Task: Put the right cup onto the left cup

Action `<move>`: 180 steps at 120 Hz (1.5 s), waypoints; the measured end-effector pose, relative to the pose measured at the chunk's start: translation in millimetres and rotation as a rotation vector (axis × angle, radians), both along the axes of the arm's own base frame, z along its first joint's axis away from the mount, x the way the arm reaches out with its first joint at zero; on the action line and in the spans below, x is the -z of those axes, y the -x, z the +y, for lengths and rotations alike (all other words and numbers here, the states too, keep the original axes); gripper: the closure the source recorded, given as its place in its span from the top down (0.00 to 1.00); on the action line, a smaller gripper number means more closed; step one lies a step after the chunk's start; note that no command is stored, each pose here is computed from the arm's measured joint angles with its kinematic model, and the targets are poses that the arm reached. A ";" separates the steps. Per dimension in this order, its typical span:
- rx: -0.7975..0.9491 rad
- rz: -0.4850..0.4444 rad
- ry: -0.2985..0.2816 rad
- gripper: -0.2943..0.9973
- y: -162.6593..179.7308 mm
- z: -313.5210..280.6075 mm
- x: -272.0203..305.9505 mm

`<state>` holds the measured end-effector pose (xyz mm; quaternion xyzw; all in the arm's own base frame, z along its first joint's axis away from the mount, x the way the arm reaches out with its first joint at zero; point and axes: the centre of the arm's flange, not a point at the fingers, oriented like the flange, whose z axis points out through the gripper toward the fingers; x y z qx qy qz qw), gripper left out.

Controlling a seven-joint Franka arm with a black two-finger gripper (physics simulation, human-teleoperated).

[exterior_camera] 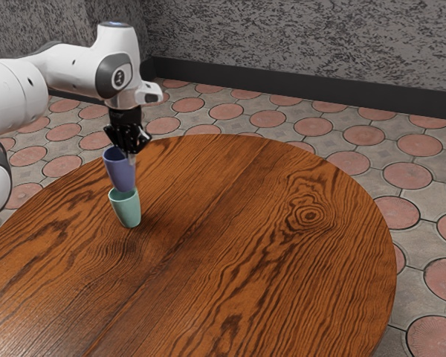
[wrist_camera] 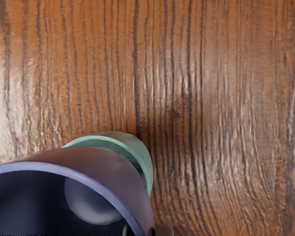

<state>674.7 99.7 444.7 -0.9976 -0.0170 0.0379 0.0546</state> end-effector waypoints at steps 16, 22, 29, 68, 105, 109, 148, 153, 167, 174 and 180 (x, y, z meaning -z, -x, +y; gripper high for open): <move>0.010 0.009 0.002 0.16 -0.6 7.3 6.9; 0.013 0.012 0.005 0.16 -1.1 9.1 10.2; 0.018 0.014 0.007 0.16 -2.0 10.7 12.2; 0.027 0.016 0.034 0.16 -4.9 18.9 27.2; 0.029 0.019 0.087 0.49 -5.6 15.3 40.0; 0.029 0.019 0.091 0.53 -5.5 15.0 40.4; 0.047 0.004 0.116 0.72 0.2 3.9 15.8; 0.051 -0.001 0.123 0.73 4.1 -0.4 7.0; 0.083 -0.002 0.144 0.75 26.2 -27.8 -18.6; 0.097 0.007 0.153 0.75 43.3 -40.6 -27.1; 0.108 0.013 0.160 0.76 55.8 -50.2 -32.8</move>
